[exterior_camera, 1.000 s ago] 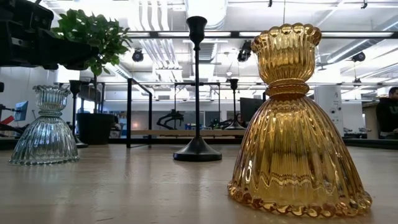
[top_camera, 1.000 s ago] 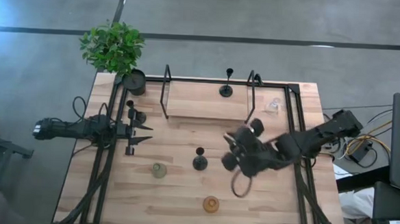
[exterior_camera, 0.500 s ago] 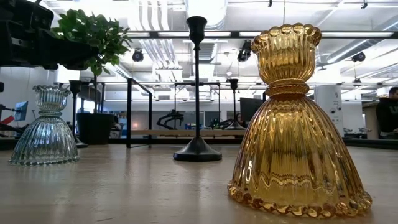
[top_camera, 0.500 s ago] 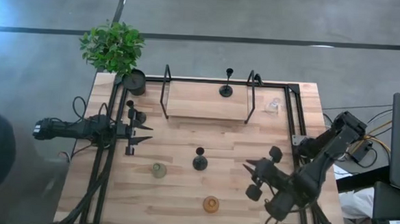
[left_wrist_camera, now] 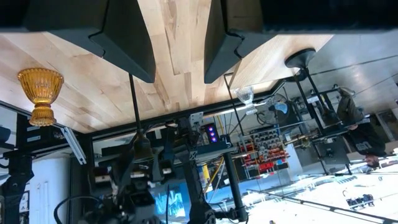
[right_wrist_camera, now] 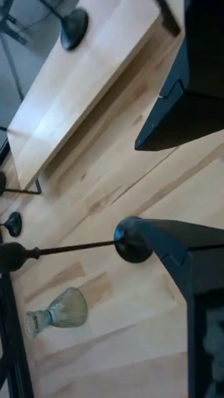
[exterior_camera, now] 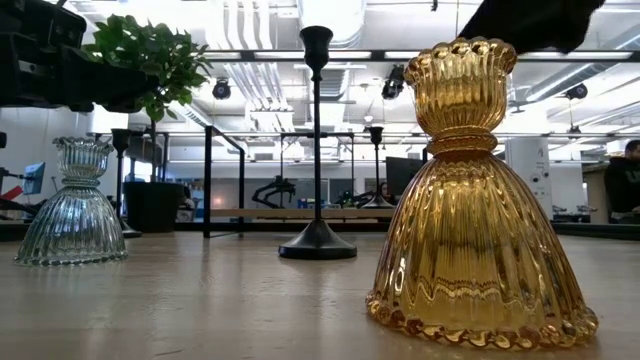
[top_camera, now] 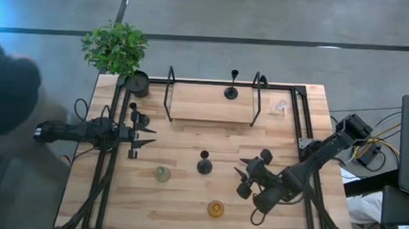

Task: Pick & Place candle stick holders
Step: Put the bottom black candle holder on the shelf aligned with the other black candle holder

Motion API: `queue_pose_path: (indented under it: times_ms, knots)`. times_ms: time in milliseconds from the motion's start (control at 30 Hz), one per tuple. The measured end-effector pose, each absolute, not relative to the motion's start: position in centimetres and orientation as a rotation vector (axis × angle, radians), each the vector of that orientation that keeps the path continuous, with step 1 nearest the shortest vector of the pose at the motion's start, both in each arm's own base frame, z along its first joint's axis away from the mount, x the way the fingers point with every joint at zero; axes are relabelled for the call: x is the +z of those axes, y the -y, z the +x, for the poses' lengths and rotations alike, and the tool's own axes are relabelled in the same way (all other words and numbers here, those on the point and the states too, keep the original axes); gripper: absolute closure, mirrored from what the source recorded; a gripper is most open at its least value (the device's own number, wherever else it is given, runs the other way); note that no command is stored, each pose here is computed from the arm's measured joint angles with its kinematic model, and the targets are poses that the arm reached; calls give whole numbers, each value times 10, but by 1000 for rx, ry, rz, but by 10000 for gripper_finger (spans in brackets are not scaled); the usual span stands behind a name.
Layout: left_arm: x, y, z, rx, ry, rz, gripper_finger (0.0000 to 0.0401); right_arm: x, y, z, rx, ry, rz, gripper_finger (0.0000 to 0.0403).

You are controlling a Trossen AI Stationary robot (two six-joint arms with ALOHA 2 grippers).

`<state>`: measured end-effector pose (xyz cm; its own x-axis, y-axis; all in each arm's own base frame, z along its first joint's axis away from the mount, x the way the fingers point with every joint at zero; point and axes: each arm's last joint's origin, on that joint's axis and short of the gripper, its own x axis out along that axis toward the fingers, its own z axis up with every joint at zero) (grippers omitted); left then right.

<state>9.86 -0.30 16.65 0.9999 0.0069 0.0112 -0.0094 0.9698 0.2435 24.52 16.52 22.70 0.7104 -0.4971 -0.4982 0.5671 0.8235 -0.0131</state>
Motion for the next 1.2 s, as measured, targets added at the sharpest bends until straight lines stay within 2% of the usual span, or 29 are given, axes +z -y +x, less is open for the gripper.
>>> queue_pose_path:
  times_ms: [433, 733, 967, 1200]
  knots:
    - [166, 3, 99, 7, 10, 246, 258, 214, -138, 289, -459, -549, 124, 235]
    - [166, 3, 99, 6, 5, 246, 258, 210, -132, 302, -447, -523, 147, 248]
    - [166, 3, 99, 6, 2, 246, 258, 203, -134, 317, -389, -493, 162, 249]
    - [165, 3, 100, 5, -7, 247, 258, 195, -133, 335, -416, -504, 151, 241]
